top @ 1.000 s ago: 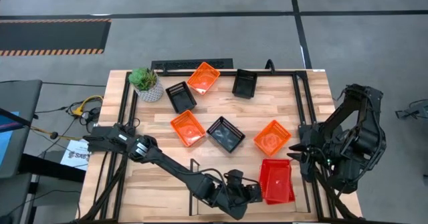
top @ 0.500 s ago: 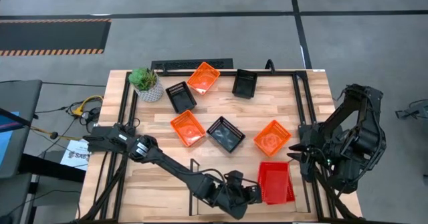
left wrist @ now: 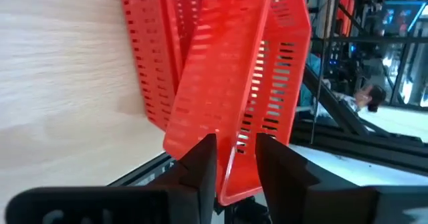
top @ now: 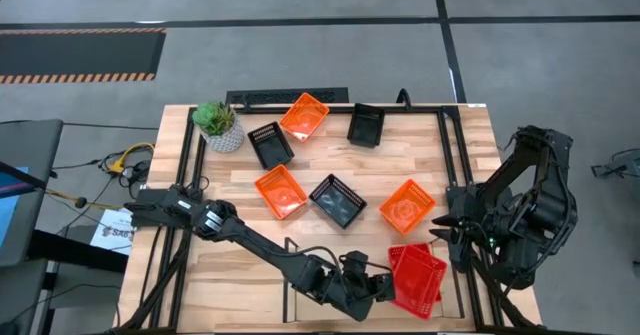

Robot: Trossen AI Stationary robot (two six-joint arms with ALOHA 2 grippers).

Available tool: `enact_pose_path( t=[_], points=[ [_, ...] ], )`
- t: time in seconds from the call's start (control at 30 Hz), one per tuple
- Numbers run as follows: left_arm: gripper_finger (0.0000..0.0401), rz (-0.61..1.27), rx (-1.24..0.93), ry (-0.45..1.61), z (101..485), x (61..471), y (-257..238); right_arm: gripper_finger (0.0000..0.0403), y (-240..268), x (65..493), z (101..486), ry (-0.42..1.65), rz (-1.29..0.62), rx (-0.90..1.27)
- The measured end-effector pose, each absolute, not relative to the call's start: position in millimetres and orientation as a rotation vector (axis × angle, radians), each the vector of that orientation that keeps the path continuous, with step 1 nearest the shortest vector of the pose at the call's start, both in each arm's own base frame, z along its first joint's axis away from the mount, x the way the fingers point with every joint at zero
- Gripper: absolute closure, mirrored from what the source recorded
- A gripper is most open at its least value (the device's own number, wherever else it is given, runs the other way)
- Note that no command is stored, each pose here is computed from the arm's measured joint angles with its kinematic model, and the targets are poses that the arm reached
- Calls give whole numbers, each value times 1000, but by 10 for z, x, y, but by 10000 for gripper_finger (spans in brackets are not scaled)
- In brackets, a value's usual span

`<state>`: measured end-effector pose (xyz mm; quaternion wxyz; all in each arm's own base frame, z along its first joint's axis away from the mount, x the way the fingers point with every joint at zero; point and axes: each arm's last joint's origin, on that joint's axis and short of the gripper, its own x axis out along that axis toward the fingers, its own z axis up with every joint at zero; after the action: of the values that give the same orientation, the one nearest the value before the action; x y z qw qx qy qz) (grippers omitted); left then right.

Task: Stack baskets on shelf by color
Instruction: Stack the red bin on top of the red bin on the shelf

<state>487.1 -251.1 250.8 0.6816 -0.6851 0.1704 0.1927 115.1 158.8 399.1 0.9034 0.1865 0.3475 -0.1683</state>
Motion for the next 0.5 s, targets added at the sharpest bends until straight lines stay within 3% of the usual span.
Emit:
enact_pose_path(
  t=[0.17,0.5],
  points=[
    [281,411,-1514,376,2524,4906,-2468,267,1664,1162,3942,769,-337,373],
    [232,331,-1431,387,2625,4952,-2399,267,2109,1261,3576,1102,-298,235]
  ],
)
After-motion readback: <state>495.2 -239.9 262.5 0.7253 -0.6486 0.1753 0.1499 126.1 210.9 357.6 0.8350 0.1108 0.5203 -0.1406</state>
